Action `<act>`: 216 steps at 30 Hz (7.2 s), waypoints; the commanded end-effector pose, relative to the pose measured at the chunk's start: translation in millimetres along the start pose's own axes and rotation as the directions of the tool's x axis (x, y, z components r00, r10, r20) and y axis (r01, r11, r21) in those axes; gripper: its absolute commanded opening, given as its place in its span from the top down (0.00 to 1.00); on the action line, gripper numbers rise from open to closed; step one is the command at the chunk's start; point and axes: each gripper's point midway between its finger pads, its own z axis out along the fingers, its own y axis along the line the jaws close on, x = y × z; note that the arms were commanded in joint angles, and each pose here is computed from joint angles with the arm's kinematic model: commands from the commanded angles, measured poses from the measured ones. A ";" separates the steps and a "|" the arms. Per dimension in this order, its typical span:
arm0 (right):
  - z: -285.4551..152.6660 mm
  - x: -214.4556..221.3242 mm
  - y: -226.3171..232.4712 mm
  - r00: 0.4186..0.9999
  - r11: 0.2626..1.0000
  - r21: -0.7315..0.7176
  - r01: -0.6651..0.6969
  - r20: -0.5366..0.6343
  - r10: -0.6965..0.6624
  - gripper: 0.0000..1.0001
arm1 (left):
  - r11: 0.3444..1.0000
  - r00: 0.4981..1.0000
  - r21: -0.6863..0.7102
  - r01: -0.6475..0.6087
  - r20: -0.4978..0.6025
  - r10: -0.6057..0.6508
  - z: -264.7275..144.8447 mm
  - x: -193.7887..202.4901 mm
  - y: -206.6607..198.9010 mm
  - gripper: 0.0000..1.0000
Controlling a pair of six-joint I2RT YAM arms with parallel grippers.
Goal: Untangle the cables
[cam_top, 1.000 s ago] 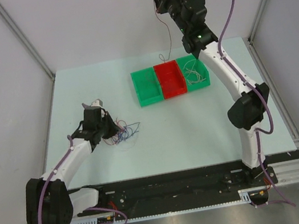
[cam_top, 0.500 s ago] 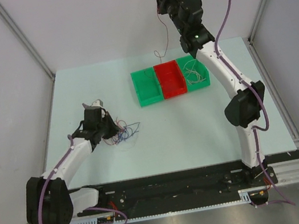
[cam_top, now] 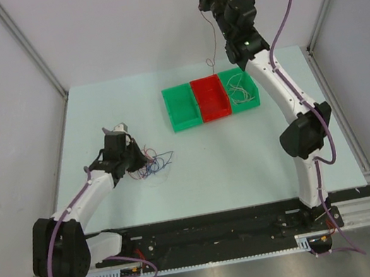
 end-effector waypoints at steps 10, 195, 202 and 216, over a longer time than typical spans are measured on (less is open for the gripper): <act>-24.1 15.6 -0.2 0.998 0.999 -0.023 0.043 -0.037 -0.043 1.00 | 1.000 0.997 0.011 -0.018 0.081 0.017 -6.9 -22.9 -9.4 1.00; -367.2 40.7 -208.7 0.882 0.650 0.756 0.079 -0.357 0.308 1.00 | 0.991 0.891 0.046 0.122 0.435 -0.130 -54.5 -47.5 -10.0 1.00; -393.1 37.6 -254.7 0.884 0.552 0.826 0.120 -0.341 0.319 1.00 | 0.951 0.875 -0.166 0.260 0.458 -0.159 -68.4 -62.4 46.7 1.00; -387.5 42.6 -252.3 0.852 0.646 0.755 0.111 -0.407 0.329 0.89 | 0.856 0.829 -0.304 0.417 0.514 -0.221 -89.3 -77.3 107.2 1.00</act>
